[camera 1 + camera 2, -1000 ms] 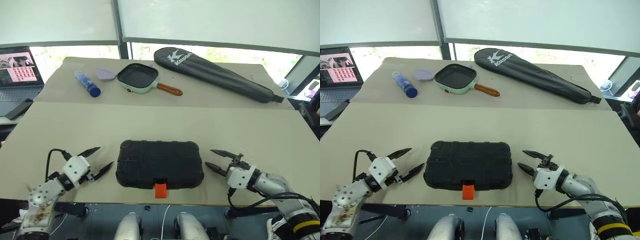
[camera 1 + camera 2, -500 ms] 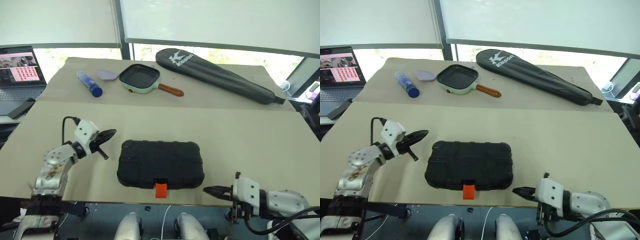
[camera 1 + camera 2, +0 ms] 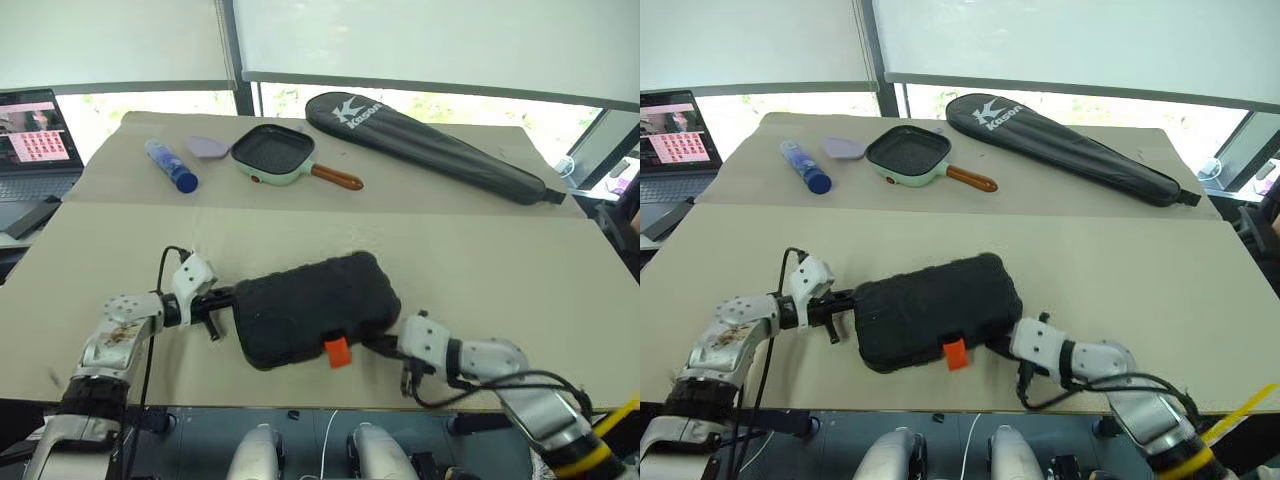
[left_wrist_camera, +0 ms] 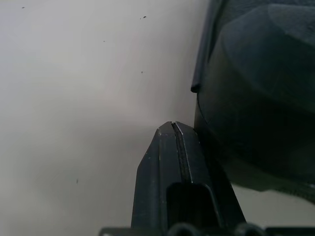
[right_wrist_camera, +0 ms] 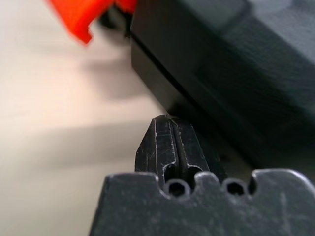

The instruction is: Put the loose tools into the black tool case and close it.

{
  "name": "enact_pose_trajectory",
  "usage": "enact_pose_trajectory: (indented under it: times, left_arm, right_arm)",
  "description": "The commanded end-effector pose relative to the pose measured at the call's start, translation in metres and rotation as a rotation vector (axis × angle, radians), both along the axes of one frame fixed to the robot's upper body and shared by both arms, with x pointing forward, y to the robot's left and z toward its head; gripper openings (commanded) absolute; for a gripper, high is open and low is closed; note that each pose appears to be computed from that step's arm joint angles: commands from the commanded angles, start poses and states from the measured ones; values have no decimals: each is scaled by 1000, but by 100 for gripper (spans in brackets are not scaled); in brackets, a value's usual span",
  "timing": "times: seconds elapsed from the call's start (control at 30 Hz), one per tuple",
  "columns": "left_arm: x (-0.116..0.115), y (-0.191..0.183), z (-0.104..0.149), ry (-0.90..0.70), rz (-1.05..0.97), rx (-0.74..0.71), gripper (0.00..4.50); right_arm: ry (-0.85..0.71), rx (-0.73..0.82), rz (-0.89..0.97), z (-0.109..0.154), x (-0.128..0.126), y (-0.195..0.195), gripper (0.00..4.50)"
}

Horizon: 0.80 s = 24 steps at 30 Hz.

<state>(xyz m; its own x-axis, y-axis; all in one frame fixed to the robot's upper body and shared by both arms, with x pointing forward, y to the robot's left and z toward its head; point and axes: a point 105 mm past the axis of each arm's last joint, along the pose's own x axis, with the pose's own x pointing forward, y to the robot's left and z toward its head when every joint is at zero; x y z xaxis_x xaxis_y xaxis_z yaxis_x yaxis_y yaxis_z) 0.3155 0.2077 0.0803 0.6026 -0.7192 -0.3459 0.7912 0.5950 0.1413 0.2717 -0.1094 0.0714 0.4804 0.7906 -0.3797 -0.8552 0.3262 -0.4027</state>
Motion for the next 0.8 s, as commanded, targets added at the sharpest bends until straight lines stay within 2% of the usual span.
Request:
enact_pose_trajectory:
  times: [0.03, 0.2, 0.3, 0.43, 0.5, 0.57, 0.67, 0.8]
  left_arm:
    - [-11, 2, 2, 2, 38, -41, 2]
    - [-25, -3, 22, -17, 69, -164, 2]
    - [-28, -4, 36, -43, 65, -192, 2]
    - [-23, 2, 68, -73, 62, -257, 2]
    - [-17, 5, 77, -90, 73, -237, 2]
    - [-16, -5, 81, -80, -12, -172, 2]
    - [-15, -40, 85, -57, -202, -129, 2]
    - [-5, -68, 83, -47, -287, -130, 2]
  right_arm:
    - [-120, 26, -56, 21, 29, -4, 0]
    - [-185, 92, -108, 34, 60, -6, 0]
    - [-201, 134, -141, 39, 65, -14, 0]
    - [-142, 123, -110, 35, 45, -29, 0]
    - [-113, 131, -92, 37, 36, -31, 0]
    - [-45, 150, -44, 39, 20, -28, 0]
    - [49, 159, 26, 43, -4, -22, 0]
    - [46, 165, 24, 49, -6, -15, 0]
